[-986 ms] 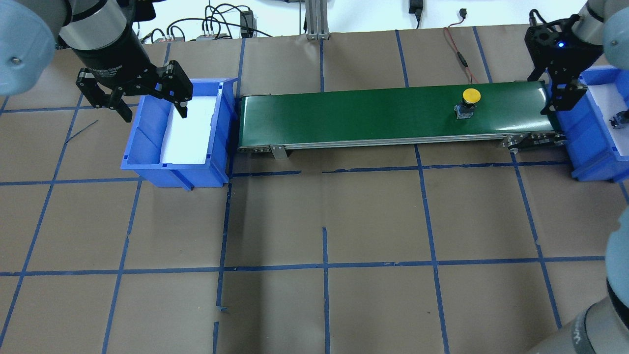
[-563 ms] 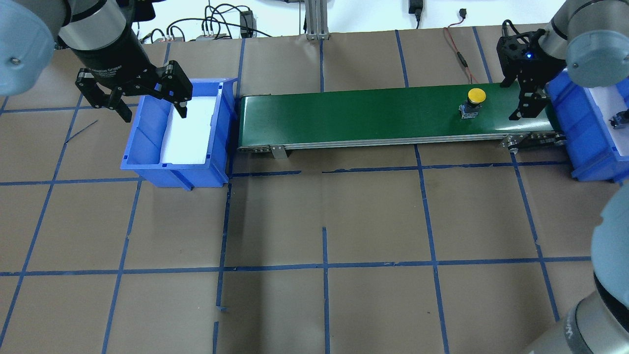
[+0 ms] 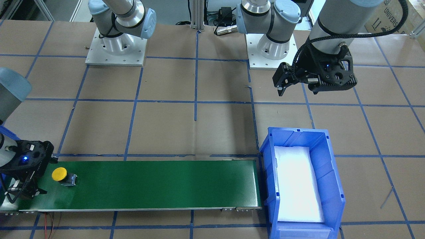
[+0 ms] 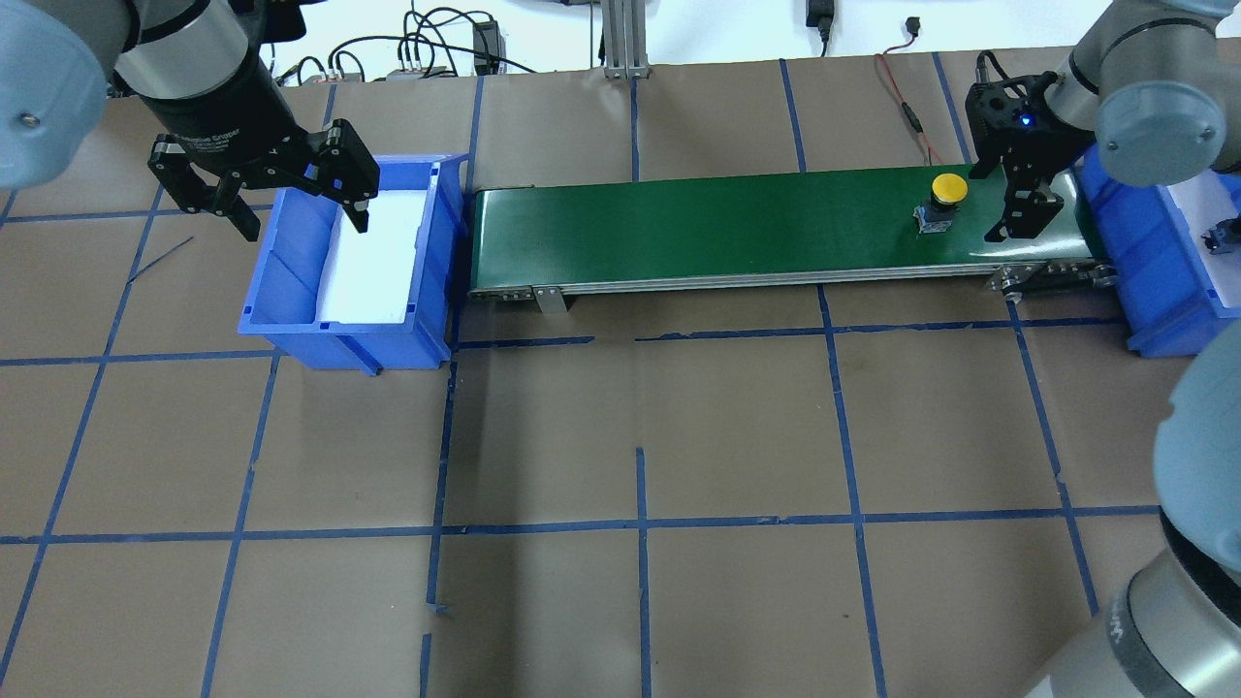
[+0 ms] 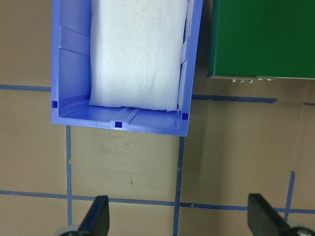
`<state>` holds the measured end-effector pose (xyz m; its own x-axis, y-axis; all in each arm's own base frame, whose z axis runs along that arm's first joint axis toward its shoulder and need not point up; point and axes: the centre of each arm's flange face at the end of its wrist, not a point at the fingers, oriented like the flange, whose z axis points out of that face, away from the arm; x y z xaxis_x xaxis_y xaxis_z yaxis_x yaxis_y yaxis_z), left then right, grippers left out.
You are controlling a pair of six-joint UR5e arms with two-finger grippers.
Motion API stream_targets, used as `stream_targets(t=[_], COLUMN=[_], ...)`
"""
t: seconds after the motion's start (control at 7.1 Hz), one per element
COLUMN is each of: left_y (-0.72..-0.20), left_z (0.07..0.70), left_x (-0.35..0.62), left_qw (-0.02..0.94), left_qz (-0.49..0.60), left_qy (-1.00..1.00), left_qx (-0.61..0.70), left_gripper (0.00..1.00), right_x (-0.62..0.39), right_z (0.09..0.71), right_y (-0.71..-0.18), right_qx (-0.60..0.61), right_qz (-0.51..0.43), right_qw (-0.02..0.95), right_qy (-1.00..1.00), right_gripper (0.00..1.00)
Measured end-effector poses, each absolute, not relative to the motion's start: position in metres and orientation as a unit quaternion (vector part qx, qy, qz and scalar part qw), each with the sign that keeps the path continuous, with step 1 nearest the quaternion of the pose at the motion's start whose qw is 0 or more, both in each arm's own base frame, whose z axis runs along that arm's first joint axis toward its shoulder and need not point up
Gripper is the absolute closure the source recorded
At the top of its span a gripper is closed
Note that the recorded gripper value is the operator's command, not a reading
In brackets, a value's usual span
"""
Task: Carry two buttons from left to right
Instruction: 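Grasp the yellow button with the right gripper and lift it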
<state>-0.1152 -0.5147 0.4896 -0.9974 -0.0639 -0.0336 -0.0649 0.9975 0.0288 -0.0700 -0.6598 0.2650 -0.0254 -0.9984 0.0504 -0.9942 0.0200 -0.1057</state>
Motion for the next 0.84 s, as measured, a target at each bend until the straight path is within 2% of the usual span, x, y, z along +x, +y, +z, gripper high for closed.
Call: stream_targets(t=[0.56, 0.84], left_y=[-0.5144, -0.5145], left_z=[0.4897, 0.4895], left_x=[-0.1152, -0.1152], left_qw=[0.016, 0.016], left_qz=[0.015, 0.016], left_qy=[0.999, 0.999], left_qx=[-0.032, -0.032], left_gripper=[0.0, 0.0], right_x=[-0.0687, -0.0682], right_z=[0.2586, 0.2559], right_y=[-0.6612, -0.6615], right_qx=[-0.697, -0.696], right_qz=[-0.064, -0.066], right_qw=[0.021, 0.024], right_qy=[0.714, 0.714], right_gripper=[0.0, 0.07])
